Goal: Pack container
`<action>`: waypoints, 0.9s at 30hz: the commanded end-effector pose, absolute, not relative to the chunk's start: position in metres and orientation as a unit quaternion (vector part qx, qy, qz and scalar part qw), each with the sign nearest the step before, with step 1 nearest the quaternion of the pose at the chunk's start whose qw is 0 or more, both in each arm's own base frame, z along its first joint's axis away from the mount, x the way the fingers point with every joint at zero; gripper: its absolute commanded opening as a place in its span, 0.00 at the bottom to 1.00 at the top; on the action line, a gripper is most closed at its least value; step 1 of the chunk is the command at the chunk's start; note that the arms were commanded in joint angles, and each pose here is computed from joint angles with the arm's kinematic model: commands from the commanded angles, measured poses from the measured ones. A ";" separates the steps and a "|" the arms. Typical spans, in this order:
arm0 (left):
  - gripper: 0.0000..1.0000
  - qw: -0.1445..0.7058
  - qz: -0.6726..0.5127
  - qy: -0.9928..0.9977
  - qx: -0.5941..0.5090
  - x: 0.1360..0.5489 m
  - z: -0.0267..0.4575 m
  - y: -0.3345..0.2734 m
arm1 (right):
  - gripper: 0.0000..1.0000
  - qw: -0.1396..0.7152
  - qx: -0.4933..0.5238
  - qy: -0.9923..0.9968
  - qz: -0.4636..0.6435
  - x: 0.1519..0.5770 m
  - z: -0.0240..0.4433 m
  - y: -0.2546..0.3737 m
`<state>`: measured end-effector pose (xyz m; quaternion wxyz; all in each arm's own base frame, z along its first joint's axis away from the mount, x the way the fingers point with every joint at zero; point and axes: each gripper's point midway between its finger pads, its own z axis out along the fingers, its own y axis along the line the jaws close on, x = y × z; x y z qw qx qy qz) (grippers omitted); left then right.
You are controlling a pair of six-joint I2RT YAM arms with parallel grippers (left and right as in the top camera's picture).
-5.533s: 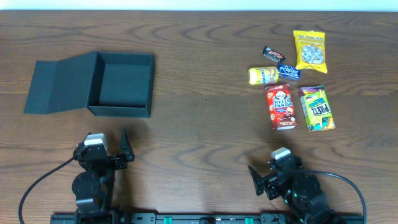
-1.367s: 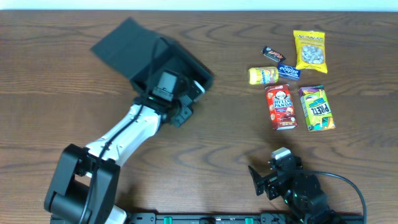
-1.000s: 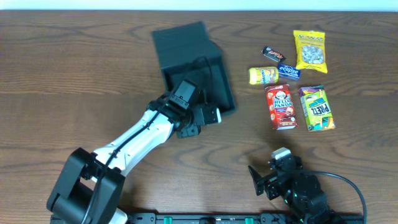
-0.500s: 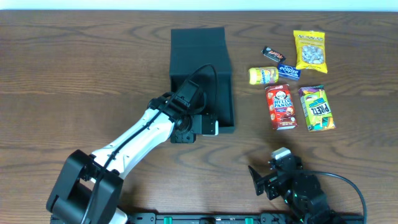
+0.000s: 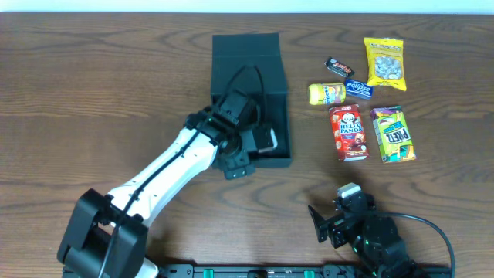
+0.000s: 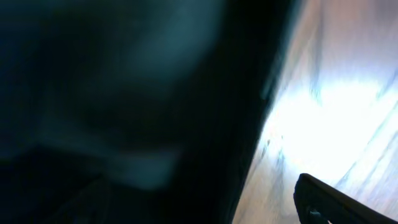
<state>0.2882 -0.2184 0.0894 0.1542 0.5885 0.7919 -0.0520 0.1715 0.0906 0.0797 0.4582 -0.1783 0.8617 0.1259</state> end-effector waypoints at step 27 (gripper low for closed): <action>0.95 0.325 -0.009 0.912 0.250 0.254 0.264 -0.118 | 0.99 0.458 -0.187 0.860 0.120 0.171 0.077 0.091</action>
